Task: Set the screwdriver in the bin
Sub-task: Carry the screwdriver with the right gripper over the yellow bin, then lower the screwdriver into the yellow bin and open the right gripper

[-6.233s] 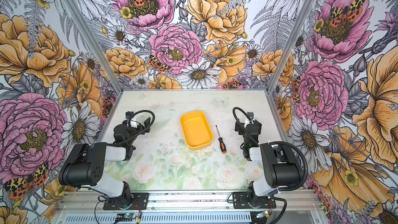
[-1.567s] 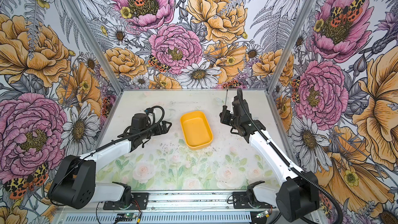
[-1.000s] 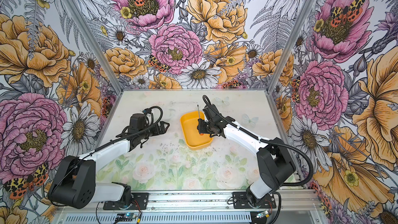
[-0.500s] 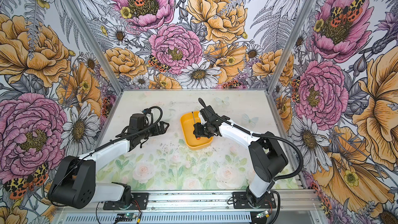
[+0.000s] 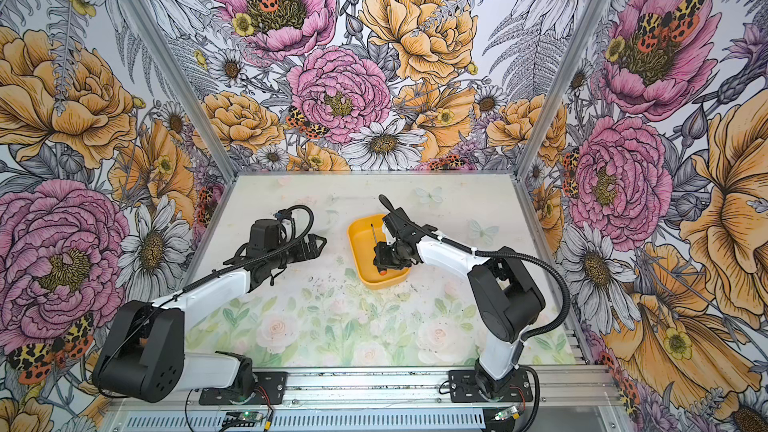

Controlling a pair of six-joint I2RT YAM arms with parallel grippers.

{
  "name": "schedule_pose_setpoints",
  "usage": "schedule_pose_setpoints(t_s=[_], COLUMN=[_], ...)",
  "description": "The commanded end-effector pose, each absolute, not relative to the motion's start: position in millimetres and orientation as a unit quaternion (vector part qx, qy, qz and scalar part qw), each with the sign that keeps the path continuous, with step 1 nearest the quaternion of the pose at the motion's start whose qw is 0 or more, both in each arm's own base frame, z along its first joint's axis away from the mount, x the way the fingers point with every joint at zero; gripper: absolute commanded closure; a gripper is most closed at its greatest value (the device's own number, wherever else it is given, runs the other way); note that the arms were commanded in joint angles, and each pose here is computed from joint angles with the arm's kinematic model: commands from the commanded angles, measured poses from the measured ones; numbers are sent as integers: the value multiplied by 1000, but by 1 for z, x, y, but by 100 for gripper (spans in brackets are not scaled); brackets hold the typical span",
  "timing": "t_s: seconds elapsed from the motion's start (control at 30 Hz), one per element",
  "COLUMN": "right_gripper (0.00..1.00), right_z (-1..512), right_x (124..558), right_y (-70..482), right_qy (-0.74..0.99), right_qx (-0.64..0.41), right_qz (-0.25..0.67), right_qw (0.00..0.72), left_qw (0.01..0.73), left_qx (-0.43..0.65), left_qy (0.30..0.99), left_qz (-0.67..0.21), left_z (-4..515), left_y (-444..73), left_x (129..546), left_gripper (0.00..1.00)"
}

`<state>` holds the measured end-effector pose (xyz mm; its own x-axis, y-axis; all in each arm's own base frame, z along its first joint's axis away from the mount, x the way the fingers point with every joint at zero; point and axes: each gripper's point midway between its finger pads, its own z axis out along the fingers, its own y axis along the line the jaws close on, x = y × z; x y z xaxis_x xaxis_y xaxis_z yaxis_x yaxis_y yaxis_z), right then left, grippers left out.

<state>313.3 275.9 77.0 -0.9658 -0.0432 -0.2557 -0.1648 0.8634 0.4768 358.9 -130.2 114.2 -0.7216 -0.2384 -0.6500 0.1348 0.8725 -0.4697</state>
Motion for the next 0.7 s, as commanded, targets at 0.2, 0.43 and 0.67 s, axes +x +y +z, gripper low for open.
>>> schedule_pose_setpoints(t_s=[0.2, 0.43, 0.67], right_gripper=[100, 100, 100], right_z=[57, 48, 41], right_x=[319, 325, 327], right_y=[276, 276, 276], right_qy=[965, 968, 970], right_qx=[-58, -53, -50], right_qz=[230, 218, 212], right_qw=[113, 111, 106], left_qw=[370, 368, 369], left_qx=[-21, -19, -17], left_qy=[893, 894, 895], left_qz=[-257, -256, -250], left_z=[114, 113, 115], left_y=[-132, -134, -131], left_x=[360, 359, 359], left_gripper=[1, 1, 1])
